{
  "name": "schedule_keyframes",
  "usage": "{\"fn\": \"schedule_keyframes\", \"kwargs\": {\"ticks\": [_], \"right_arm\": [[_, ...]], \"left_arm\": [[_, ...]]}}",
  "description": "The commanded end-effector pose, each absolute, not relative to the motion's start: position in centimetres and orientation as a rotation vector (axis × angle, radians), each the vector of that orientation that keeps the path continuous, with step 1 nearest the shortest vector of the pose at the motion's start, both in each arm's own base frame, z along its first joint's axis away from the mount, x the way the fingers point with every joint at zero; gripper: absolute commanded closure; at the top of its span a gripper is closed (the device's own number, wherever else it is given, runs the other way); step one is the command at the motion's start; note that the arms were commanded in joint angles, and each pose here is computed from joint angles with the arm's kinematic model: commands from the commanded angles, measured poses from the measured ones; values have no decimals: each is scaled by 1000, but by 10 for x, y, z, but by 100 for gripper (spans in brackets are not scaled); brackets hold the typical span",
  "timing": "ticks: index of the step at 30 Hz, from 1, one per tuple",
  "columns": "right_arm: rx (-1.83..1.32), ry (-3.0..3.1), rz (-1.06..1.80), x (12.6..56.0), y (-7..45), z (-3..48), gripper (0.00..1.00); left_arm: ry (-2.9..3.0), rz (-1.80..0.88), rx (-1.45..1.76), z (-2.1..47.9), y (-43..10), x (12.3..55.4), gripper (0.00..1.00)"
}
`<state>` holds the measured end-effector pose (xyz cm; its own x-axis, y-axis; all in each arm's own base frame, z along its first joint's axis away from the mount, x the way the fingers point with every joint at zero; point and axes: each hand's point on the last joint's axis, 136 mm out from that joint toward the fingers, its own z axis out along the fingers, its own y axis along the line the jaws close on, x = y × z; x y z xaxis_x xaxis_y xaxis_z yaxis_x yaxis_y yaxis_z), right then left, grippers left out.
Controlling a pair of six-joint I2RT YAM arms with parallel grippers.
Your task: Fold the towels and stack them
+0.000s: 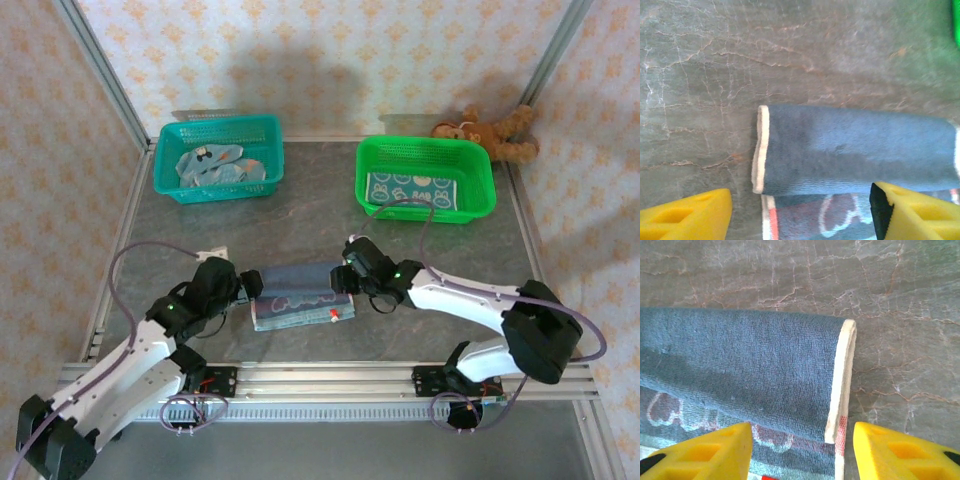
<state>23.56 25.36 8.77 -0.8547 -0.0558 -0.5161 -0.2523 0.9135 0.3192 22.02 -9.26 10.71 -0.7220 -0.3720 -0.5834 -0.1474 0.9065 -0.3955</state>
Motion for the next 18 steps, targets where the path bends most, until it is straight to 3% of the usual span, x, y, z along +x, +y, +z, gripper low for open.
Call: {"fn": "schedule_keyframes", "kwargs": {"ticks": [1,5,10,18], "right_arm": [[-130,2566,465,239,244,101,48],[-100,2606,397,242,241,97,60],[-61,2655,362,247,246,82,66],[-13,2724,366,250,253,53,69]], "left_arm": [[2405,-429,-466,104,-87,209,28],[2452,-400,-490,100,-90,215,38],[2566,-322,-520,77,-87,227,60],[2619,-385,-507,61,-95,242,63]]}}
